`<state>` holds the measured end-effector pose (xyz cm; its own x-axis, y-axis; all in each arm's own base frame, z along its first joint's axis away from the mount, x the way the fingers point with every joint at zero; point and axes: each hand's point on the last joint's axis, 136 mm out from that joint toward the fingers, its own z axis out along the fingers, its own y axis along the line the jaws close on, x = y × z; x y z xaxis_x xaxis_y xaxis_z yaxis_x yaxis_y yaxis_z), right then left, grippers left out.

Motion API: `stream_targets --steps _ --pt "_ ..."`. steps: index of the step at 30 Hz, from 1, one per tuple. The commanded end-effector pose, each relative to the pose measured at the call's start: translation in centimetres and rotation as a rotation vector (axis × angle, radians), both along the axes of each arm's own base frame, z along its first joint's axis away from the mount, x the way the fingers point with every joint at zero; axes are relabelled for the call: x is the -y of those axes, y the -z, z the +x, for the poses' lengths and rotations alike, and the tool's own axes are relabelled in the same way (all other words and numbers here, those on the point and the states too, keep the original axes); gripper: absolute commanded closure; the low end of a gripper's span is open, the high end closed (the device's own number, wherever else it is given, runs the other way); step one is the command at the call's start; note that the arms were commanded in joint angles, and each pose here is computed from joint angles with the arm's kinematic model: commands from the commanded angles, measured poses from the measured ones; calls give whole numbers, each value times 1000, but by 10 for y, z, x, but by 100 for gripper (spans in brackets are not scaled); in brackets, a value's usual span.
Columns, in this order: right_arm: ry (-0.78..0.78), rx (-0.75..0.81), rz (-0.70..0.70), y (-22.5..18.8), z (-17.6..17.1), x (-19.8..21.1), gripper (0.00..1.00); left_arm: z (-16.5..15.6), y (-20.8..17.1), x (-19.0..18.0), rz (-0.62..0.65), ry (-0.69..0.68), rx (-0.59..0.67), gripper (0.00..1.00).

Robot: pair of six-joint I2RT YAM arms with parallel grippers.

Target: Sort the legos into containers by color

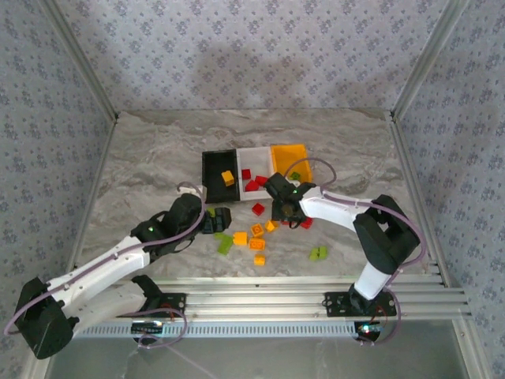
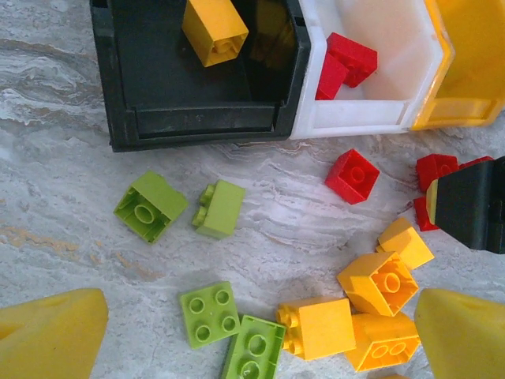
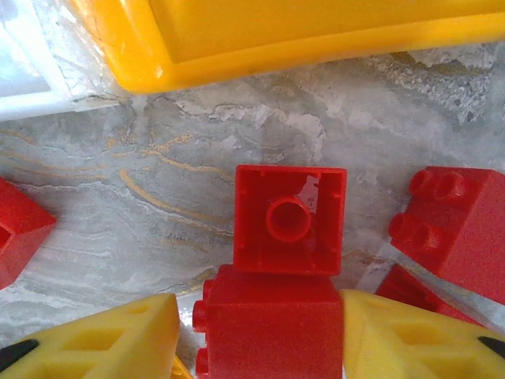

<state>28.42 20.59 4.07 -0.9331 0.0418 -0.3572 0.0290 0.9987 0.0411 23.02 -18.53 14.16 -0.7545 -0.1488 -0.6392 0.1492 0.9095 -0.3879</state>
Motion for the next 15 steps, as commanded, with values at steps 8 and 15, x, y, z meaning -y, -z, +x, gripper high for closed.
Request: stream_targets --steps 8,15 --pt "7 -1 -27 -6 -9 5 64 1 -1 -14 4 -49 3 0" --pt "-37 147 50 -67 -4 -4 66 1 0 -18 8 -58 10 0"
